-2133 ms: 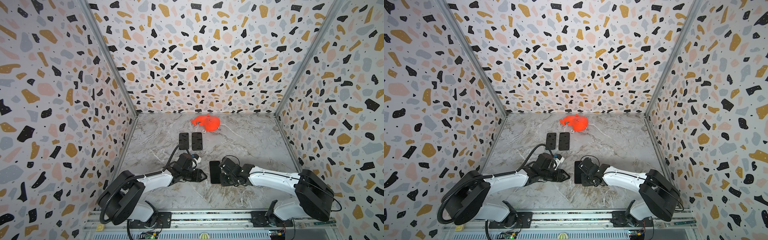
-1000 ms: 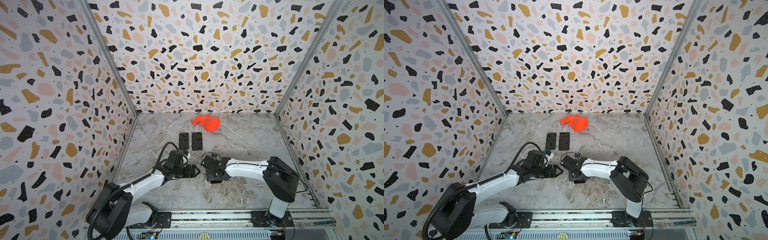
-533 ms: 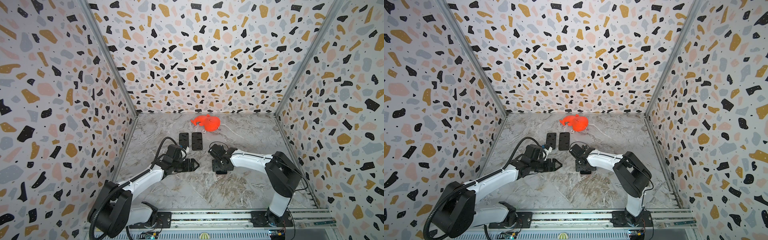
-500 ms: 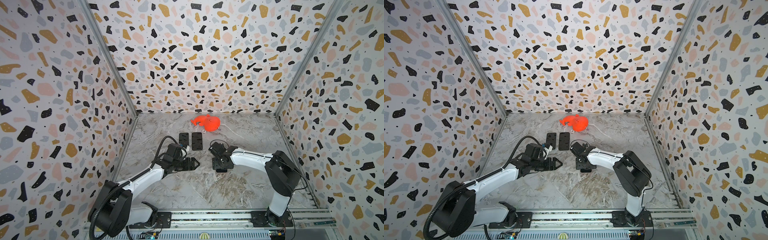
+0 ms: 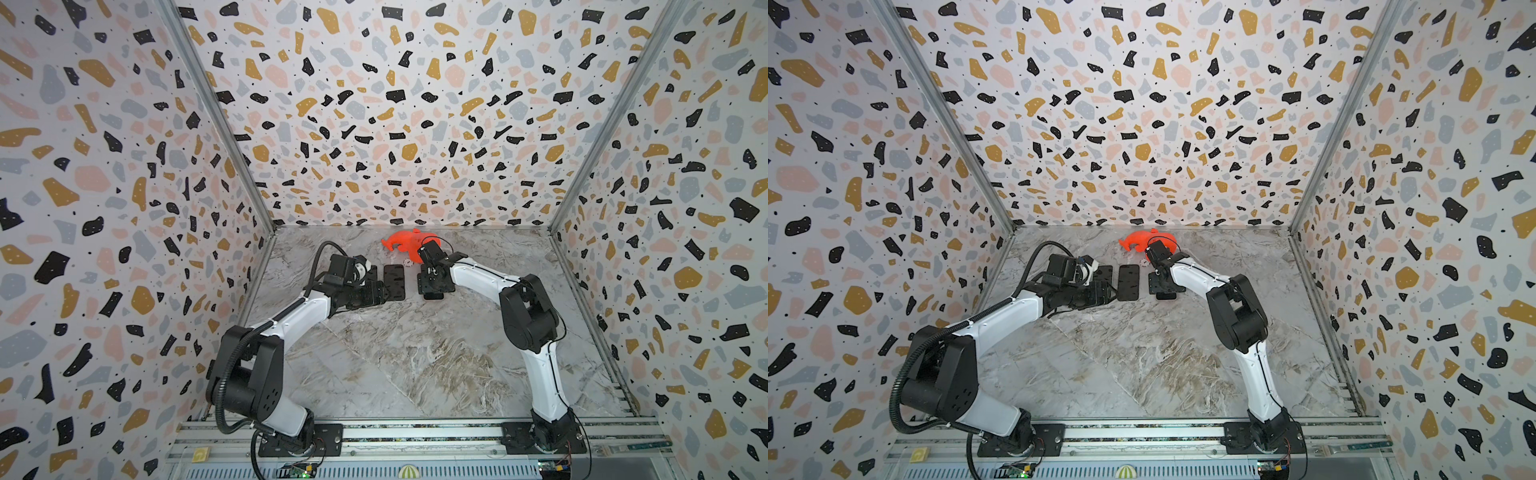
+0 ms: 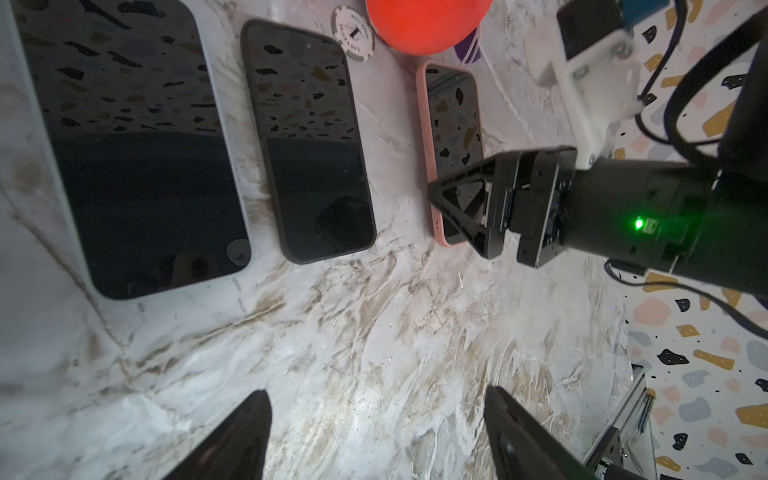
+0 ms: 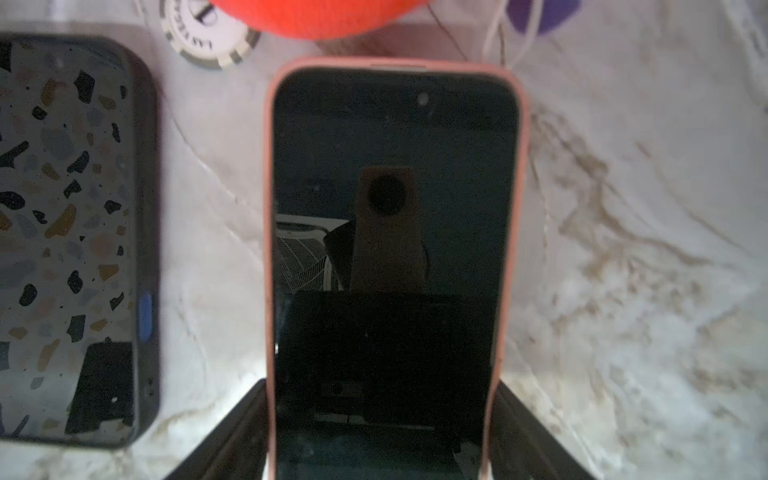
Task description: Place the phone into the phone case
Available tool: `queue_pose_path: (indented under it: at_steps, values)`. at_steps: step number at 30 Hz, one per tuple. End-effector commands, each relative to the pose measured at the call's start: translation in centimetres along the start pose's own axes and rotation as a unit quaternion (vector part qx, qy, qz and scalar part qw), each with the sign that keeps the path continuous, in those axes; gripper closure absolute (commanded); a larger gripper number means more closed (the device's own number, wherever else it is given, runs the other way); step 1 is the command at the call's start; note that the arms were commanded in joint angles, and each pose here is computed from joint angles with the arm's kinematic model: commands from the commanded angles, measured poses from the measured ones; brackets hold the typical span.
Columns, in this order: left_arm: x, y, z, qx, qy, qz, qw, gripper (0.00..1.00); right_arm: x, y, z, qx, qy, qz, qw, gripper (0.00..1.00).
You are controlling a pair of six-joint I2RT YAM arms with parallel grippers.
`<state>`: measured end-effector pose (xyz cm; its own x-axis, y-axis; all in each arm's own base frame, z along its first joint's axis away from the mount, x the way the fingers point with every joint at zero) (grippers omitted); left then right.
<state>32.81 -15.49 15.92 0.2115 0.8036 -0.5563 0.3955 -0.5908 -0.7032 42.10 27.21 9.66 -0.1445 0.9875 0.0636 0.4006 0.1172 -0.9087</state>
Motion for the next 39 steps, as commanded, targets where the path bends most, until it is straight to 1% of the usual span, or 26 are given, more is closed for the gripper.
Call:
queue_pose_path:
  at_steps: [1,5,14,25,27,29,33,34,35,36,38,39]
  values:
    - [0.0,0.2,-0.1,0.003,0.002,-0.005,1.000,0.18,1.0,-1.7,-1.8,-0.016,-0.022,-0.026,0.999,0.49]
    - [0.4,0.6,0.3,0.007,-0.003,-0.005,1.000,0.18,1.6,-1.3,-2.0,-0.018,-0.023,-0.044,0.999,0.49]
    - [0.7,0.7,0.8,0.009,-0.007,-0.005,1.000,0.18,1.1,0.1,-2.3,-0.017,-0.007,-0.044,0.999,0.48]
    - [0.9,0.5,1.4,0.010,-0.005,-0.009,1.000,0.17,0.9,0.6,-2.8,-0.026,0.055,-0.039,0.997,0.44]
    - [0.9,0.4,1.5,0.009,-0.005,-0.009,1.000,0.17,1.0,0.8,-2.8,-0.025,0.058,-0.044,0.997,0.39]
    - [1.0,0.4,1.5,0.008,-0.005,-0.015,1.000,0.17,1.1,0.9,-2.7,-0.021,0.057,-0.046,0.997,0.31]
    - [1.5,0.1,1.6,0.004,0.000,-0.040,0.999,0.15,0.9,-0.2,-2.3,-0.022,0.052,-0.041,0.998,0.20]
    - [1.7,0.0,1.7,0.002,0.002,-0.047,0.999,0.14,0.9,-0.7,-2.2,-0.027,0.049,-0.042,0.998,0.15]
    - [1.8,-0.1,1.8,0.001,0.004,-0.054,0.999,0.14,0.9,-1.2,-2.1,-0.032,0.047,-0.046,0.997,0.06]
    - [2.0,-0.3,1.8,-0.001,0.006,-0.062,0.998,0.13,0.9,-1.9,-2.0,-0.037,0.046,-0.048,0.997,0.00]
    - [2.0,-0.8,1.7,-0.008,0.009,-0.075,0.997,0.11,0.8,-3.0,-1.9,-0.046,0.042,-0.051,0.997,0.01]
    - [1.9,-1.3,1.6,-0.014,0.010,-0.080,0.997,0.03,0.8,-3.5,-1.8,-0.049,0.040,-0.049,0.997,0.01]
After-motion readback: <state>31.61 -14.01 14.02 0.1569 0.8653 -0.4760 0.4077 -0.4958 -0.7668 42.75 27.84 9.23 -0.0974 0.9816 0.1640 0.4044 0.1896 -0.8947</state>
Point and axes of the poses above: each gripper's point midway between its finger pads, its own y axis out along the fingers, its own x axis along the line the jaws close on, z = x × y, the point moved 6 cm from there along -y, back along the fingers, and after that the axes turned 1 degree about y, right-handed, at the moved point
